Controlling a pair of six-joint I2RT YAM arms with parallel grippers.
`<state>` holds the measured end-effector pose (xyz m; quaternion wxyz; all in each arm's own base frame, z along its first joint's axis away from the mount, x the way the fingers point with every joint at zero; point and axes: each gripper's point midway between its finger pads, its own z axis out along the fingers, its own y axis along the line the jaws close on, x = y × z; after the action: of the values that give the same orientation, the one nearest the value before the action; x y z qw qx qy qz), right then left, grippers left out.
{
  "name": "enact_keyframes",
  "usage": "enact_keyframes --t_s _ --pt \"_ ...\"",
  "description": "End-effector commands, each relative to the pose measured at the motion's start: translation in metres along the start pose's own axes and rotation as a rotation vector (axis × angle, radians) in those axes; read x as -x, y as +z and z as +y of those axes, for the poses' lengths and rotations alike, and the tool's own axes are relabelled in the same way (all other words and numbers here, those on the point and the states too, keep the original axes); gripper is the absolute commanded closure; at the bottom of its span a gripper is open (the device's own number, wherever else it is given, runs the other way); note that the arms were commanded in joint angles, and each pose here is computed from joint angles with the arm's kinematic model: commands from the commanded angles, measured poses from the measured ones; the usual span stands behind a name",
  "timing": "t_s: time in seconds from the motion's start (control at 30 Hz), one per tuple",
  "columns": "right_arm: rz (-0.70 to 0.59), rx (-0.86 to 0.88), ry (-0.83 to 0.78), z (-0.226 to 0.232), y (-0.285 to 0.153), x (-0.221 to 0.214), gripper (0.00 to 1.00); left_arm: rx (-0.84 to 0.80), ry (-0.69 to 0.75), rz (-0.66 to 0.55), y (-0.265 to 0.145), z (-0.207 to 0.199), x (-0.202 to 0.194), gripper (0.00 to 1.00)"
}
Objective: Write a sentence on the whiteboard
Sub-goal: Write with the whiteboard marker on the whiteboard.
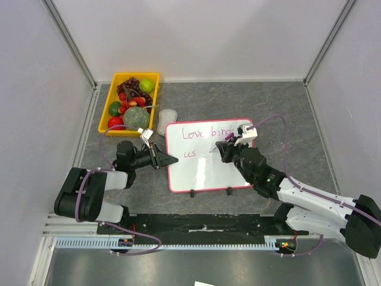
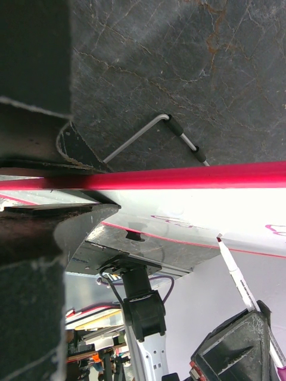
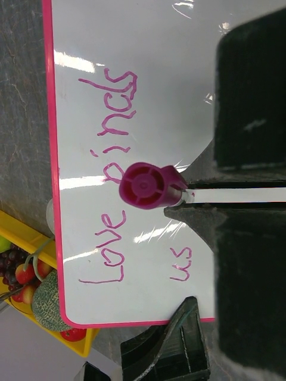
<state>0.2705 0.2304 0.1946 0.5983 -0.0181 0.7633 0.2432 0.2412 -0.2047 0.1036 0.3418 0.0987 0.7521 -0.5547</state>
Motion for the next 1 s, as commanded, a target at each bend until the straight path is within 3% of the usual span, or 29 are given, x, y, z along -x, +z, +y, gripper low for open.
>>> enact_keyframes --t_s 0.0,0.43,0.97 --pt "-0.002 0.013 -0.001 0.003 0.002 0.0 1.0 0.021 0.066 -0.022 0.0 0.005 0.004 0.98" --pt "0.058 0.01 -0.018 -0.007 -0.004 -0.024 1.0 0.02 0.065 -0.02 0.001 0.005 0.004 0.98" --pt "-0.003 -0.046 -0.022 -0.013 -0.002 -0.003 1.0 0.02 0.066 -0.021 0.001 0.005 0.004 0.98"
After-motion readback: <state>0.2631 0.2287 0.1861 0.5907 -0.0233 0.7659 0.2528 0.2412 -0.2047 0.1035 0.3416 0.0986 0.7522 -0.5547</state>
